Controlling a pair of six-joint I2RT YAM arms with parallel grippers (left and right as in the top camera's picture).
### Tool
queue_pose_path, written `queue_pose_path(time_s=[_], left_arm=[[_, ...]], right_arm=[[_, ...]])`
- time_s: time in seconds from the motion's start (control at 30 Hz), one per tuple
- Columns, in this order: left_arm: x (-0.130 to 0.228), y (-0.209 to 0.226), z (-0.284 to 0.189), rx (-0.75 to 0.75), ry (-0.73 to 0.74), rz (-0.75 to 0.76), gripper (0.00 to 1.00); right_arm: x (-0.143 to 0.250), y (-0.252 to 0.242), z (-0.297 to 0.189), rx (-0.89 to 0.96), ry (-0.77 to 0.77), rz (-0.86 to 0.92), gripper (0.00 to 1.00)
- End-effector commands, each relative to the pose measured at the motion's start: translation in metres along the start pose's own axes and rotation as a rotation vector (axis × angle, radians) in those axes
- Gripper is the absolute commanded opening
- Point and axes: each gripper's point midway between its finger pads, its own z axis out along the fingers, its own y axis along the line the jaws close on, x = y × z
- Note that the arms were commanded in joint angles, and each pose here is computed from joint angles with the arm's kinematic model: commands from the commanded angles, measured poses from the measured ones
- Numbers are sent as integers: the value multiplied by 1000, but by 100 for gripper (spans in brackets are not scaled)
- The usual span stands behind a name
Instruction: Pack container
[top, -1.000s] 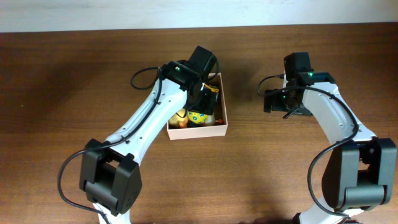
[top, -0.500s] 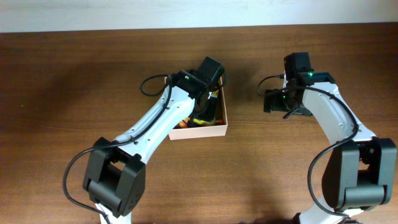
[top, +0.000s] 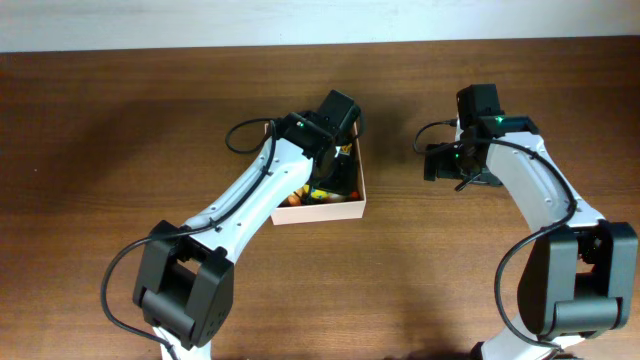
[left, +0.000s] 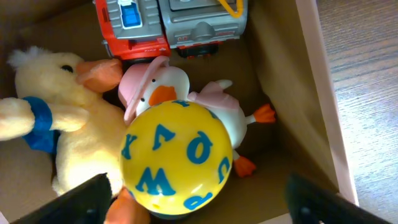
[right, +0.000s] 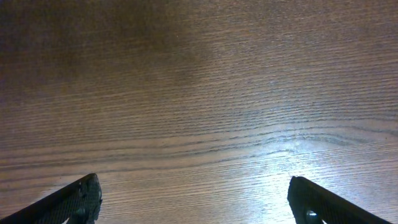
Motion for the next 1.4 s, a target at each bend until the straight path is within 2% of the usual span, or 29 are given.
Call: queue_pose_path(time_s=[0.0, 0.2, 0.27, 0.3, 0.47, 0.53, 0.73, 0.9, 1.0, 1.23, 1.37], left_arm=[[6, 0, 12, -4, 31, 5, 94], [10, 1, 26, -4, 30, 4, 94], [13, 2, 31, -9, 44, 5, 89], [14, 2, 32, -10, 48, 5, 82], [13, 3, 32, -15, 46, 5, 62], [10, 7, 30, -37, 34, 3, 59], [-19, 32, -6, -134, -59, -26, 59], [-42, 40, -34, -134, -145, -57, 58], [-50, 40, -37, -133, -179, -63, 58], [-72, 66, -46, -290, -293, -88, 58], [-75, 69, -44, -307, -300, -92, 58]], right_arm=[[-6, -3, -9, 12, -30, 5, 99], [-6, -3, -9, 12, -30, 5, 99], [-6, -3, -9, 12, -30, 5, 99], [-6, -3, -9, 12, -30, 5, 99], [-6, -3, -9, 12, -30, 5, 99], [-6, -3, -9, 12, -30, 5, 99], [-6, -3, -9, 12, -30, 5, 99], [-6, -3, -9, 12, -30, 5, 99], [-6, -3, -9, 12, -30, 5, 99], [-6, -3, -9, 12, -30, 5, 99], [-6, -3, -9, 12, -30, 5, 99]])
